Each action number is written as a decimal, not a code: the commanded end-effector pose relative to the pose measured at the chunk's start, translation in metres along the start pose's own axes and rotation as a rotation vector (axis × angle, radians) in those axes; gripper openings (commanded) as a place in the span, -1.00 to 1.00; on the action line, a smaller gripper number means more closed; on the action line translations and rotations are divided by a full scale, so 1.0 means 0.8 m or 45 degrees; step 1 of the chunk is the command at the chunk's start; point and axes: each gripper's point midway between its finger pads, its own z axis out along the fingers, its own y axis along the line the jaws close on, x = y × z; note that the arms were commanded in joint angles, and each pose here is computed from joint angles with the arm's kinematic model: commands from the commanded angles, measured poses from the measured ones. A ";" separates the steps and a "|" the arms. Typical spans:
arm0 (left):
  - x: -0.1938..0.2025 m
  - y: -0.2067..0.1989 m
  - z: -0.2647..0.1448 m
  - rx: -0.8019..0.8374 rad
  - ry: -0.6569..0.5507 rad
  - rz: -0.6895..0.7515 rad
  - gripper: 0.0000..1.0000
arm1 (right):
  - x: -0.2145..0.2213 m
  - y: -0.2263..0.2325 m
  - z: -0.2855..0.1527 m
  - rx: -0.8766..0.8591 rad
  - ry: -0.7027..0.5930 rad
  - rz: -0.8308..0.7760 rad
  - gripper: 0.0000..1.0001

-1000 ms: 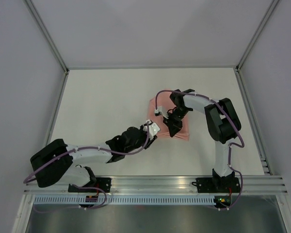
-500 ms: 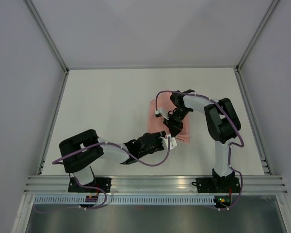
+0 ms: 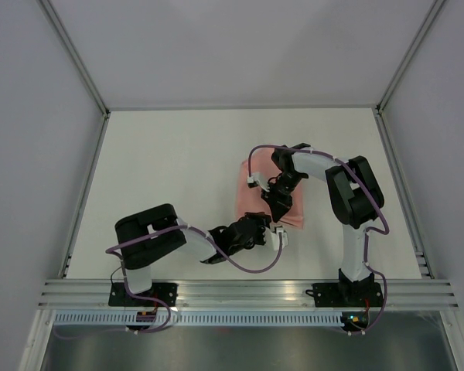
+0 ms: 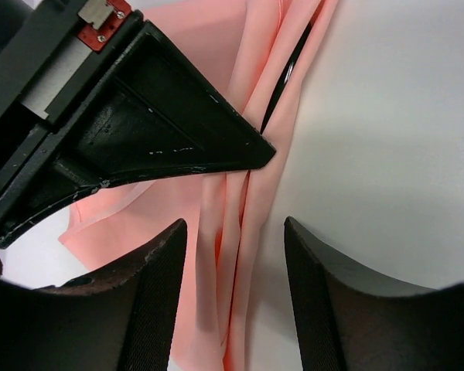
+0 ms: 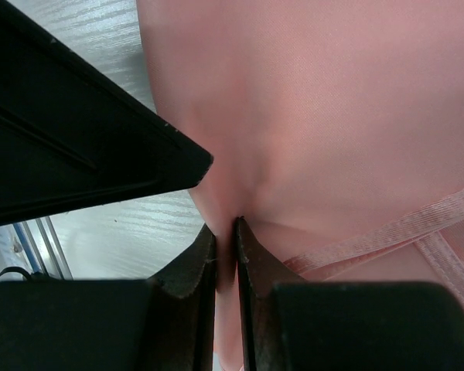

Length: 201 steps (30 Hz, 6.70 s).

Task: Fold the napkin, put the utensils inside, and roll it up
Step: Roll the napkin at the center of the board.

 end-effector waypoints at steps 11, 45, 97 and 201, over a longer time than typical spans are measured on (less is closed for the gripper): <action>0.010 -0.009 0.025 0.119 0.118 0.201 0.19 | 0.049 -0.033 0.028 0.067 0.180 -0.028 -0.83; 0.031 -0.055 0.022 0.498 0.293 -0.193 -0.95 | 0.045 -0.028 0.022 0.096 0.152 -0.030 -0.71; 0.039 -0.049 0.021 1.074 0.421 -1.028 -0.95 | 0.018 0.032 -0.159 0.766 -0.732 -0.217 0.16; 0.089 -0.066 0.018 1.341 0.635 -1.453 -0.95 | 0.015 0.032 0.033 0.613 -0.075 -0.643 0.06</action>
